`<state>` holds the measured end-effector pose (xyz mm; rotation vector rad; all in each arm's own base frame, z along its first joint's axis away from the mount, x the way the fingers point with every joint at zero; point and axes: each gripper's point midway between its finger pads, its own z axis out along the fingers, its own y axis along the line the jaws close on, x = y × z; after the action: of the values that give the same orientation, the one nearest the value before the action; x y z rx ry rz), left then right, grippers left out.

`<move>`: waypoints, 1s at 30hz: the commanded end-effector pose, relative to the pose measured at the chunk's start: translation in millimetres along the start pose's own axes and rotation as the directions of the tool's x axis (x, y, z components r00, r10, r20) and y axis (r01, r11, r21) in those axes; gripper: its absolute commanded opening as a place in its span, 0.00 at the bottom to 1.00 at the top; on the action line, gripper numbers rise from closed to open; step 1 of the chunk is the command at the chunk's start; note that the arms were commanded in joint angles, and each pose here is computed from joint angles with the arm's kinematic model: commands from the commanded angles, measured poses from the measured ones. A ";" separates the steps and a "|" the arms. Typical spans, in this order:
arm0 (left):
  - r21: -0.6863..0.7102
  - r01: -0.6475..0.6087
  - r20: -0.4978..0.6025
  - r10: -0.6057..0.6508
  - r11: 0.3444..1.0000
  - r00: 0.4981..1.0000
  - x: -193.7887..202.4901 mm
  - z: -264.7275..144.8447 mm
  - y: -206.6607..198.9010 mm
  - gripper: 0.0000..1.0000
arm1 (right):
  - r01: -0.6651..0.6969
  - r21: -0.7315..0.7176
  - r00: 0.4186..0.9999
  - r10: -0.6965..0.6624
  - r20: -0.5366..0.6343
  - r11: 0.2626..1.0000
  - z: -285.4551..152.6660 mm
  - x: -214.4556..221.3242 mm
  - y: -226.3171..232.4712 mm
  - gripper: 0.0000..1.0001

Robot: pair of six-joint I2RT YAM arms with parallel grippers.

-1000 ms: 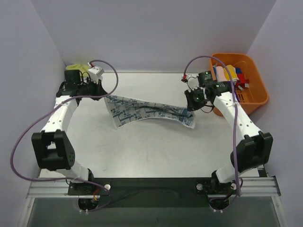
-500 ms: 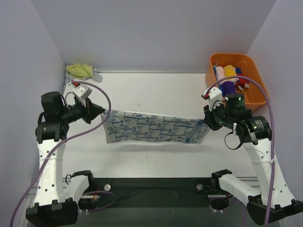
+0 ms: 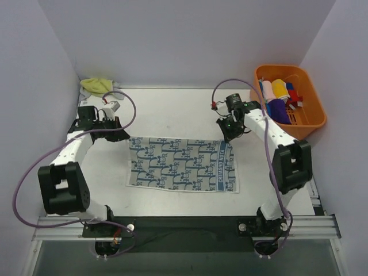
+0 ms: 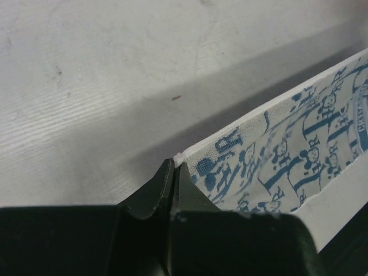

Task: Roll the towels
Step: Flatten the towel

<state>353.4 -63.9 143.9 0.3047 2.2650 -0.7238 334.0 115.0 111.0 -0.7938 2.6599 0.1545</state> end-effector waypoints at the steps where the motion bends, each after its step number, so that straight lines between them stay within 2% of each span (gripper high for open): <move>1: -0.110 -0.048 0.097 0.059 0.993 0.994 -35.9 25.3 45.7 0.00 | -0.009 0.098 1.000 0.007 0.020 0.995 27.2 -42.7 -25.5 0.01; 2: -0.114 -0.041 0.088 0.051 0.993 0.995 -36.6 34.0 54.0 0.00 | -0.010 0.095 1.000 0.010 0.008 0.995 35.9 -46.4 -27.2 0.07; 3: -0.133 -0.011 0.043 0.017 0.991 0.999 -24.6 50.2 71.7 0.11 | -0.015 0.099 1.000 0.014 0.008 0.995 41.6 -52.6 -29.9 0.25; 4: -0.153 -0.018 0.059 0.027 0.988 0.998 -40.6 53.3 80.7 0.22 | -0.023 0.097 1.000 0.024 -0.014 0.995 54.3 -53.1 -31.5 0.36; 5: -0.167 -0.008 0.046 0.016 0.986 0.999 -41.1 58.0 89.6 0.34 | -0.029 0.109 1.000 0.027 0.011 0.994 51.2 -64.9 -36.2 0.52; 7: -0.196 0.022 -0.009 -0.024 0.980 1.000 -33.4 69.3 107.6 0.51 | -0.039 0.124 0.999 0.036 0.031 0.991 45.8 -71.3 -41.5 0.62; 8: -0.202 0.012 0.004 -0.012 0.979 1.000 -47.9 67.1 111.9 0.55 | -0.038 0.132 0.998 0.032 0.045 0.991 40.7 -75.0 -44.1 0.64; 10: -0.192 0.015 -0.018 -0.019 0.981 1.000 -46.5 64.5 111.8 0.59 | -0.051 0.144 0.997 0.041 0.071 0.988 26.4 -76.2 -51.6 0.64; 13: -0.166 -0.021 -0.007 0.020 0.986 1.000 -49.8 50.2 94.7 0.60 | -0.078 0.090 0.995 0.072 0.068 0.993 15.3 -64.8 -44.3 0.50; 14: -0.127 -0.008 -0.038 0.003 0.992 0.999 -35.3 46.9 82.6 0.57 | -0.088 0.062 0.995 0.085 0.056 0.994 14.1 -59.0 -37.4 0.37; 15: -0.092 -0.060 -0.041 0.057 0.994 0.998 -34.8 36.2 68.1 0.55 | -0.098 0.020 0.995 0.098 -0.008 0.995 17.1 -37.3 -25.8 0.33; 17: 0.001 -0.101 -0.079 0.101 0.995 0.992 -17.4 26.2 41.0 0.52 | -0.109 -0.092 0.994 0.106 -0.038 0.990 9.0 -17.8 1.4 0.26; 18: 0.045 -0.146 -0.147 0.151 0.988 0.978 9.4 14.6 24.9 0.48 | -0.122 -0.139 0.988 0.107 -0.113 0.983 13.1 10.8 15.9 0.25; 21: 0.088 -0.176 -0.292 0.194 0.980 0.937 65.4 -8.3 3.7 0.43 | -0.102 -0.213 0.979 0.060 -0.197 0.972 4.7 51.7 43.1 0.21; 22: 0.133 -0.230 -0.321 0.262 0.964 0.910 80.3 -13.3 0.2 0.42 | -0.091 -0.231 0.968 0.032 -0.248 0.969 5.7 75.9 54.6 0.20; 24: 0.165 -0.228 -0.396 0.277 0.959 0.876 108.4 -27.4 -7.8 0.37 | -0.068 -0.228 0.958 0.000 -0.286 0.971 6.1 97.0 59.7 0.17; 26: 0.196 -0.241 -0.447 0.305 0.951 0.841 136.8 -32.6 -10.6 0.33 | -0.043 -0.231 0.948 -0.034 -0.316 0.972 8.2 115.2 67.2 0.16; 29: 0.202 -0.282 -0.492 0.347 0.938 0.799 160.0 -32.5 -12.1 0.33 | -0.039 -0.216 0.942 -0.037 -0.333 0.976 15.9 120.6 68.4 0.14; 30: 0.191 -0.297 -0.487 0.353 0.936 0.799 159.6 -29.1 -11.1 0.32 | -0.026 -0.200 0.944 -0.042 -0.328 0.979 20.3 118.4 66.8 0.13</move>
<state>232.5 -55.0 55.5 0.8594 2.5983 -0.6825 212.1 116.4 45.7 -0.9525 3.0024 0.3509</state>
